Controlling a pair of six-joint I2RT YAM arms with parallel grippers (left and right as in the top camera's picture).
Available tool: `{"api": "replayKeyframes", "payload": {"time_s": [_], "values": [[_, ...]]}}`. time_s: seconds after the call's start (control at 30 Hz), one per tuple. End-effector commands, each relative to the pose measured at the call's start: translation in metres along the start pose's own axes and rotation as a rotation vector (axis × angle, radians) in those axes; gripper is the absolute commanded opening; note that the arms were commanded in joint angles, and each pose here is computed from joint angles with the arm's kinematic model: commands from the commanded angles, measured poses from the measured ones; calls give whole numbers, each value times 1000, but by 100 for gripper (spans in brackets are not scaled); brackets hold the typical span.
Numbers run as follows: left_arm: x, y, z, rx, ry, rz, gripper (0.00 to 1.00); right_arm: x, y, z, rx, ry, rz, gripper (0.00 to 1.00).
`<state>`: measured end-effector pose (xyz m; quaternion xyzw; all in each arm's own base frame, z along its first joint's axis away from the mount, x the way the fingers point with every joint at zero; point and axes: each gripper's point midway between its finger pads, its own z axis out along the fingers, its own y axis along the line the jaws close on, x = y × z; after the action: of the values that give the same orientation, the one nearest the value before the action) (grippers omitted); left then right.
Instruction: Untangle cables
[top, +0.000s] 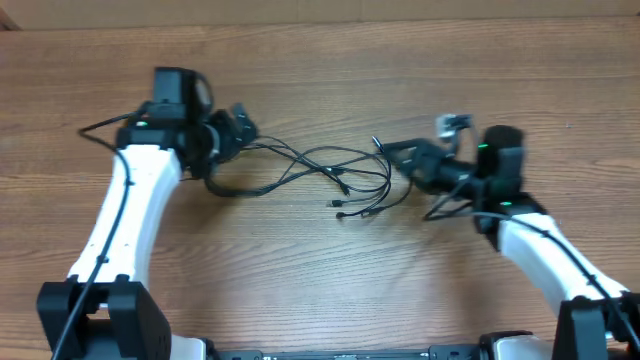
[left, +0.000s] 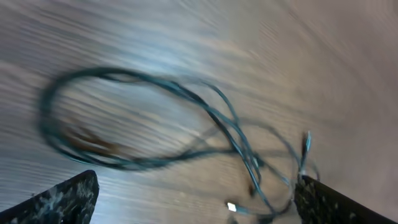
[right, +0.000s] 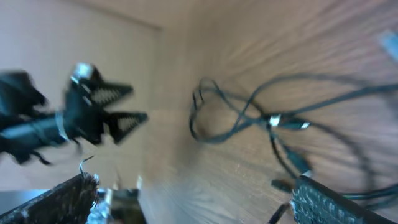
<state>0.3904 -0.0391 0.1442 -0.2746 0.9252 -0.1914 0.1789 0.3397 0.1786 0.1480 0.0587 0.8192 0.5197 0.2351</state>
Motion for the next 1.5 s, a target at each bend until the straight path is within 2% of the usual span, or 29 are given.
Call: {"api": "replayKeyframes", "payload": {"time_s": [0.0,0.07,0.13,0.23,0.33,0.47,0.57,0.67,0.83,0.9,1.07,1.17,1.33,1.47], "values": [[-34,22,-23,28,-70,-118,99,0,8,20,91,-44,-62,99],[-41,31,-30,77,-60,-150,99,6,20,31,124,-25,-137,99],[-44,33,-36,129,-47,-100,99,6,27,40,196,-25,-215,99],[-42,44,-39,118,-33,-72,100,8,41,52,266,-2,-371,100],[-37,54,-38,70,-16,-77,100,17,53,73,279,85,-522,99],[-29,55,-37,63,14,-85,99,32,57,108,284,226,-660,93],[-27,57,-37,56,23,-95,99,60,60,139,256,352,-762,100],[-32,65,-41,54,11,-159,99,87,61,166,213,417,-839,100],[-45,89,-51,63,-16,-342,99,118,73,204,112,401,-921,100],[-47,92,-55,91,-13,-369,100,129,76,218,77,389,-946,99],[-40,96,-58,93,20,-401,100,142,71,245,23,356,-984,86],[-32,98,-57,79,52,-418,99,142,63,257,19,328,-995,84],[-19,100,-58,58,101,-436,100,126,51,272,75,229,-1025,89],[-11,102,-59,46,130,-446,99,128,40,281,72,218,-1027,83]]}}
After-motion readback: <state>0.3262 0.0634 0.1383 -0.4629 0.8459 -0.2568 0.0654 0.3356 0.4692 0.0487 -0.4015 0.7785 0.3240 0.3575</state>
